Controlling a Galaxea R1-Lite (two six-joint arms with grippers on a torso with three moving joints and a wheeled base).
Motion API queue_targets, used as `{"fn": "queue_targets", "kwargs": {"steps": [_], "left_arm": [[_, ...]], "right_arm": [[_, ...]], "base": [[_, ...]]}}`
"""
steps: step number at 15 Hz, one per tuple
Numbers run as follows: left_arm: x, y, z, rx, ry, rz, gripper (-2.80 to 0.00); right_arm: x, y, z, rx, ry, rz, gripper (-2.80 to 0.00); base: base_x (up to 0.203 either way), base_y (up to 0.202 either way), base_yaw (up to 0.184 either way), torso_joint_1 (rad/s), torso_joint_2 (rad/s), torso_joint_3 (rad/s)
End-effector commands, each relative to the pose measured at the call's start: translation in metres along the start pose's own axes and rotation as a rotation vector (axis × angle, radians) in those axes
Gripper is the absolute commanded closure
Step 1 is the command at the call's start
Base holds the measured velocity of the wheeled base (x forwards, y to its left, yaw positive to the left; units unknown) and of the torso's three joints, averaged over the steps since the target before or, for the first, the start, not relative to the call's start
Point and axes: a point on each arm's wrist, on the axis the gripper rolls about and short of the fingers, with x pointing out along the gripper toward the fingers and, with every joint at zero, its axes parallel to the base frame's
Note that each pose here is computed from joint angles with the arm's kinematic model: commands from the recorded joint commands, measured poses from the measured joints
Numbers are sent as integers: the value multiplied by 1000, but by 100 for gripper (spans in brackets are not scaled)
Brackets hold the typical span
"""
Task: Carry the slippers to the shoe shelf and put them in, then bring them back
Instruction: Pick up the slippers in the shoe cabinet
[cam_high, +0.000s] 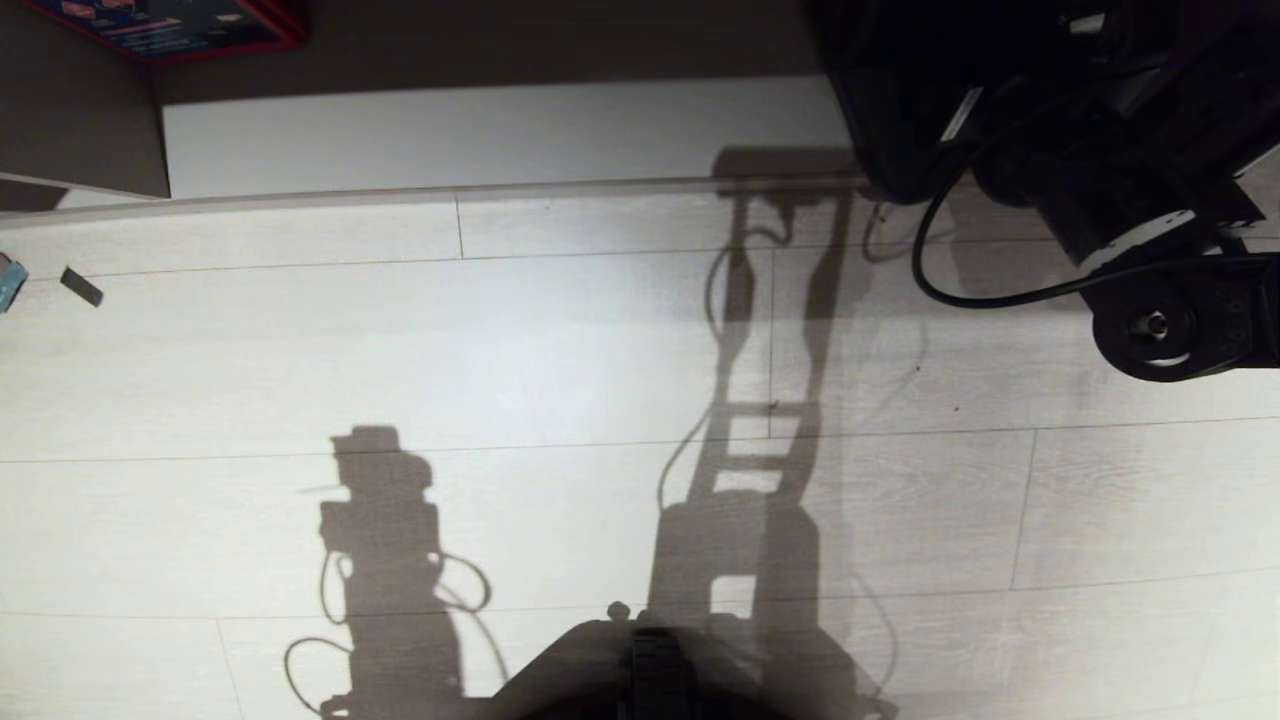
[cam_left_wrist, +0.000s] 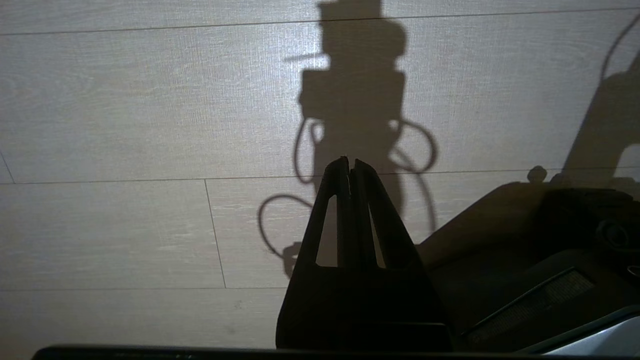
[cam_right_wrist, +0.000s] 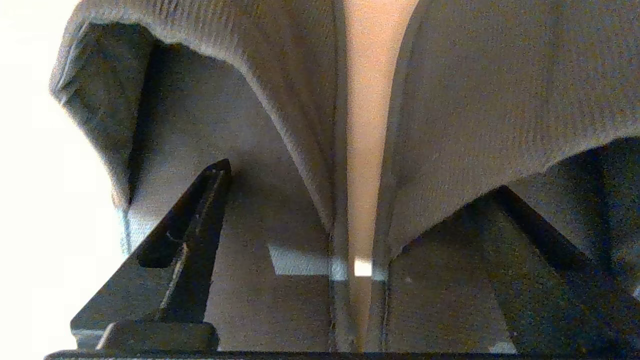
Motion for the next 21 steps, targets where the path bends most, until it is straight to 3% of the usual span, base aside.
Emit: {"fn": "queue_targets", "kwargs": {"steps": [1,8,12,21], "left_arm": [[0,0,0,-1,0,0,0],[0,0,0,-1,0,0,0],[0,0,0,-1,0,0,0],[0,0,0,-2,0,1,0]], "right_arm": [[2,0,1,-3,-14,-6,-280],[2,0,5,-2,-13,-40,-280],[9,-1,14,-1,-57,-52,-280],[27,13,-1,-5,-90,-91,-280]], "base": [[0,0,0,0,0,0],[0,0,0,0,0,0],[0,0,0,0,0,0],[0,0,0,0,0,0]]}}
